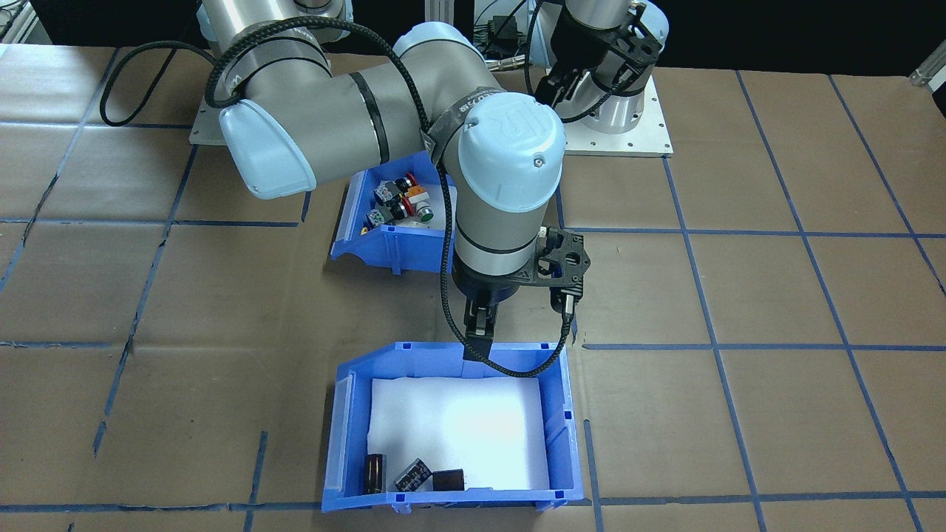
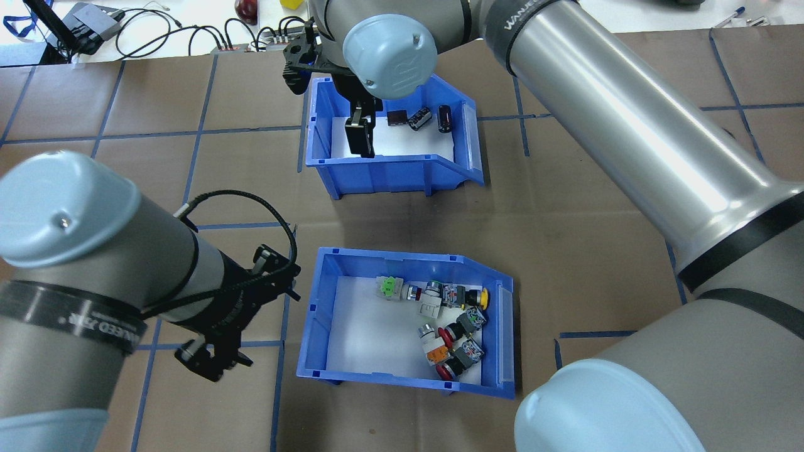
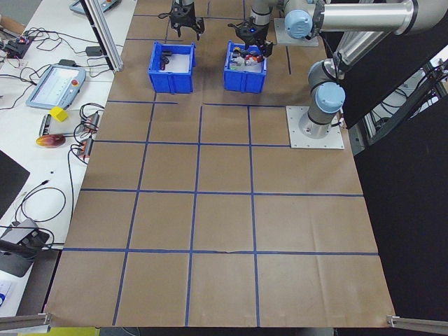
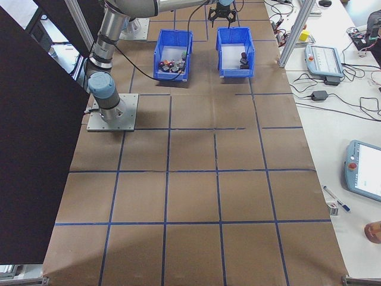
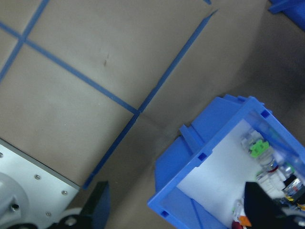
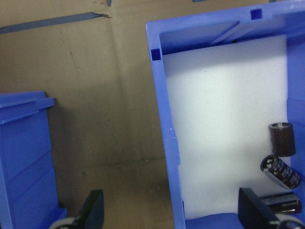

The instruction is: Place button box in front

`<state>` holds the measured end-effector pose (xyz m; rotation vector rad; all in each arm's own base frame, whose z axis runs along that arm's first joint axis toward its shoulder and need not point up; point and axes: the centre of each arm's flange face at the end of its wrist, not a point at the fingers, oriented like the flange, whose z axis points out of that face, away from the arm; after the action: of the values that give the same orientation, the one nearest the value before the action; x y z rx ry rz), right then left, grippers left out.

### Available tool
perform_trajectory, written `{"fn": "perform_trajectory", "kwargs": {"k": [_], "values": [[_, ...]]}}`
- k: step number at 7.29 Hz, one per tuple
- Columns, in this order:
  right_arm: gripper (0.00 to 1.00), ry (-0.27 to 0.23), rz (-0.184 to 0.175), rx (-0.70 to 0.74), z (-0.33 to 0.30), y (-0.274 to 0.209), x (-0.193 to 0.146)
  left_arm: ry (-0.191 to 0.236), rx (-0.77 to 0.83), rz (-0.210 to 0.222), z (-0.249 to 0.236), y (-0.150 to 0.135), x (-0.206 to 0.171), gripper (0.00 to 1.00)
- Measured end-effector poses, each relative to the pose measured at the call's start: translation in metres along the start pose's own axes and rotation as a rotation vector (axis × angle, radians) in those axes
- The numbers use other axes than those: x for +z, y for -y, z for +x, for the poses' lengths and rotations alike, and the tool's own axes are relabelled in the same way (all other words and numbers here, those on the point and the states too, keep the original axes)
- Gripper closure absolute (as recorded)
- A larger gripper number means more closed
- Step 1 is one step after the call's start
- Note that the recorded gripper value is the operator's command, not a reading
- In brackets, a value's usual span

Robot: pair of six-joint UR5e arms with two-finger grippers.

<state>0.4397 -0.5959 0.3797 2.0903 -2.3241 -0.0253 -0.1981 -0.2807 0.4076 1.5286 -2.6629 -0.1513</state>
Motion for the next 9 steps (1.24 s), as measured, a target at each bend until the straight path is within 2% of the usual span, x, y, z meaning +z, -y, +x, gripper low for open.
{"fn": "perform_trajectory", "kwargs": {"k": [2, 3, 5, 6, 8, 9], "values": [[0.00, 0.023, -0.016, -0.047, -0.003, 0.016, 0.030, 0.019, -0.167, -0.010, -0.008, -0.033, 0.019, 0.01], [0.00, 0.012, -0.010, -0.054, -0.003, 0.023, 0.043, 0.010, -0.265, -0.007, -0.012, -0.050, 0.030, 0.01], [0.01, -0.014, 0.003, -0.054, 0.002, 0.029, 0.075, -0.025, -0.360, 0.001, -0.025, -0.084, 0.069, 0.01], [0.07, -0.012, -0.001, -0.052, 0.002, 0.027, 0.090, -0.022, -0.378, 0.004, -0.025, -0.091, 0.087, 0.02], [0.48, -0.001, -0.028, -0.047, 0.001, 0.021, 0.108, 0.011, -0.365, 0.011, -0.013, -0.100, 0.119, 0.03], [0.74, -0.001, -0.034, -0.047, 0.000, 0.019, 0.110, 0.020, -0.349, 0.015, -0.007, -0.104, 0.133, 0.04]]}}
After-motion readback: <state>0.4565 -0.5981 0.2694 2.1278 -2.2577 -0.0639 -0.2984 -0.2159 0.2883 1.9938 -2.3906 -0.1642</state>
